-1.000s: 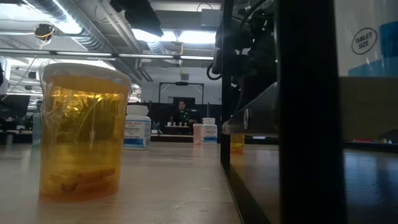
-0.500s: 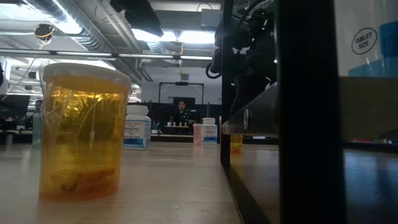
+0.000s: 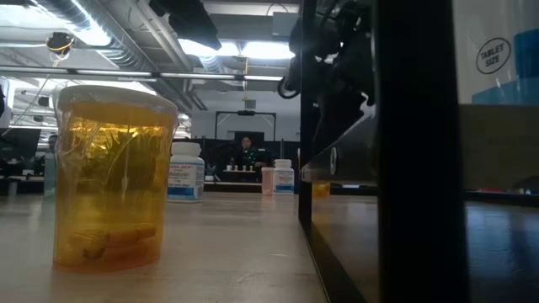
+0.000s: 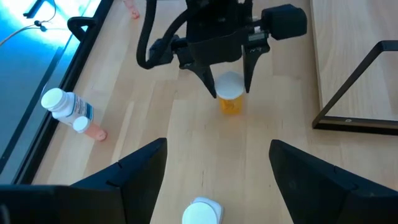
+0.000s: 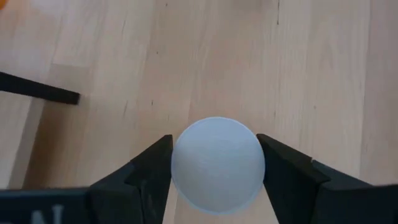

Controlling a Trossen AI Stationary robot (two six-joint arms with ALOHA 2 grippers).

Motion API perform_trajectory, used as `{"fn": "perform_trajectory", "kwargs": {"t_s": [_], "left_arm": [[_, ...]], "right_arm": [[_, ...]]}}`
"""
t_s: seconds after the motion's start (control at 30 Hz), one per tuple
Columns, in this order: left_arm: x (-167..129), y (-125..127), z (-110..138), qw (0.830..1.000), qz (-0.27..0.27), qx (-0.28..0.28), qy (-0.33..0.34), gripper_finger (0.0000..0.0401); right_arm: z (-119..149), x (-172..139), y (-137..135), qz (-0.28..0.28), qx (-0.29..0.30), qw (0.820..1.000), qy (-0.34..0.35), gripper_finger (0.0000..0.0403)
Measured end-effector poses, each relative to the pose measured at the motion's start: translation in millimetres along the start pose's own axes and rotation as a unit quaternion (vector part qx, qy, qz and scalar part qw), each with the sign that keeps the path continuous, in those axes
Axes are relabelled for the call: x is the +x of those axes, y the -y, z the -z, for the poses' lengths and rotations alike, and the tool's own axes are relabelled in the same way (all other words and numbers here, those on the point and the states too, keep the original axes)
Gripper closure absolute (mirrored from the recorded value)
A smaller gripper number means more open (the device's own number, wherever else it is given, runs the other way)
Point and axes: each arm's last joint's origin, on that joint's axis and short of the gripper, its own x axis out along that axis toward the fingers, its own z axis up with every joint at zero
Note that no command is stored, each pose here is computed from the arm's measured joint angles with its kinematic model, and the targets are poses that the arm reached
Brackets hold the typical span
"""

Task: Pick and place medicine bottles onto shelf by color
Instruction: Put the middle orange pill bottle on the shelf

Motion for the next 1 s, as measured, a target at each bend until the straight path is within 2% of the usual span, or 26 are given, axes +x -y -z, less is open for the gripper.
{"fn": "perform_trajectory", "kwargs": {"t_s": [0.17,0.4,0.67,0.9,1.0], "left_arm": [[0,0,0,1.000,0.000,0.000,0.000,0.0124],[0,0,0,1.000,0.000,0.000,0.000,0.0124],[0,0,0,1.000,0.000,0.000,0.001,0.0124],[0,0,0,1.000,0.000,0.000,0.001,0.0124],[0,0,0,1.000,0.000,0.000,0.000,0.0124]], "right_arm": [[-13,-16,-8,-0.005,0.003,1.000,-0.009,0.0187],[-25,-55,-29,-0.008,0.010,0.999,0.029,0.0187],[-13,-106,-70,0.063,0.033,0.997,0.040,0.0185],[10,-138,-107,0.109,0.116,0.987,0.030,0.0184],[18,-146,-120,0.106,0.148,0.983,0.031,0.0184]]}}
